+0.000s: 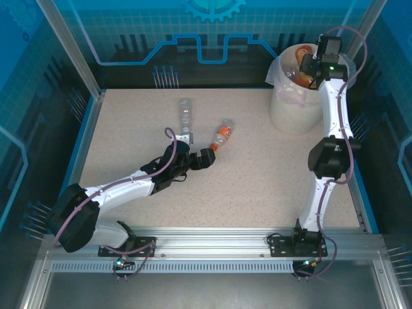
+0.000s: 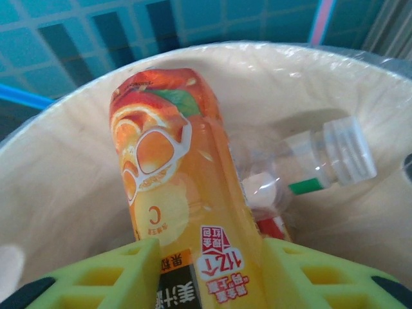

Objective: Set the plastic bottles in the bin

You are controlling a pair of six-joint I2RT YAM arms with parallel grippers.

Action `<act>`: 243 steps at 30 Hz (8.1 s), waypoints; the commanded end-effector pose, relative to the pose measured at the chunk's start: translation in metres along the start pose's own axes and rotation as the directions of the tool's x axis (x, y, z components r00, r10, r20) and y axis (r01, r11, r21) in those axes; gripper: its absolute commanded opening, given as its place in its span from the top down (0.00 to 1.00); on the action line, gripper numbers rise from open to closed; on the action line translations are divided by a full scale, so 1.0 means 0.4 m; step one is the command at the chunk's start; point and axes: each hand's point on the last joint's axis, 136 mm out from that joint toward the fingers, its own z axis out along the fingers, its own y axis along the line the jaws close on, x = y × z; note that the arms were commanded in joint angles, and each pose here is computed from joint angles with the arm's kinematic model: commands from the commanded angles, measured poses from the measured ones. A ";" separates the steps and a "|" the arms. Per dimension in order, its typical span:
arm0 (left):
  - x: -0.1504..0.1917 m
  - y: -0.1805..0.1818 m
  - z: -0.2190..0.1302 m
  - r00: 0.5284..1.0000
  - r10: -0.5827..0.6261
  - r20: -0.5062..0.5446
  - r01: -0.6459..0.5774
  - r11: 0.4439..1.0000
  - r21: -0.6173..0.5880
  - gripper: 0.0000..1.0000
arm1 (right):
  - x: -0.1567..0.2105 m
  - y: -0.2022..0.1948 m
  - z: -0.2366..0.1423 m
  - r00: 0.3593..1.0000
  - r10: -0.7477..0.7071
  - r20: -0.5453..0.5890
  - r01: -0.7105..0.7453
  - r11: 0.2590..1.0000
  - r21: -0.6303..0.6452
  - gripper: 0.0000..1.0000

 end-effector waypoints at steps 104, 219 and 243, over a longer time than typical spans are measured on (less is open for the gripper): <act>-0.050 0.124 -0.084 0.972 -0.185 0.143 0.203 0.972 -0.121 0.01 | 0.440 0.450 -0.393 0.997 0.004 -0.071 -0.039 0.866 -0.499 0.77; -0.279 0.471 0.473 0.951 -0.133 -0.279 -0.033 0.854 -0.520 0.09 | 0.383 0.293 -0.574 0.993 0.052 -0.109 -0.101 0.852 -0.514 0.00; -0.209 0.319 0.389 0.971 -0.066 -0.229 0.027 0.985 -0.168 0.57 | 0.451 0.307 -0.550 0.986 0.025 -0.163 -0.114 0.817 -0.565 0.00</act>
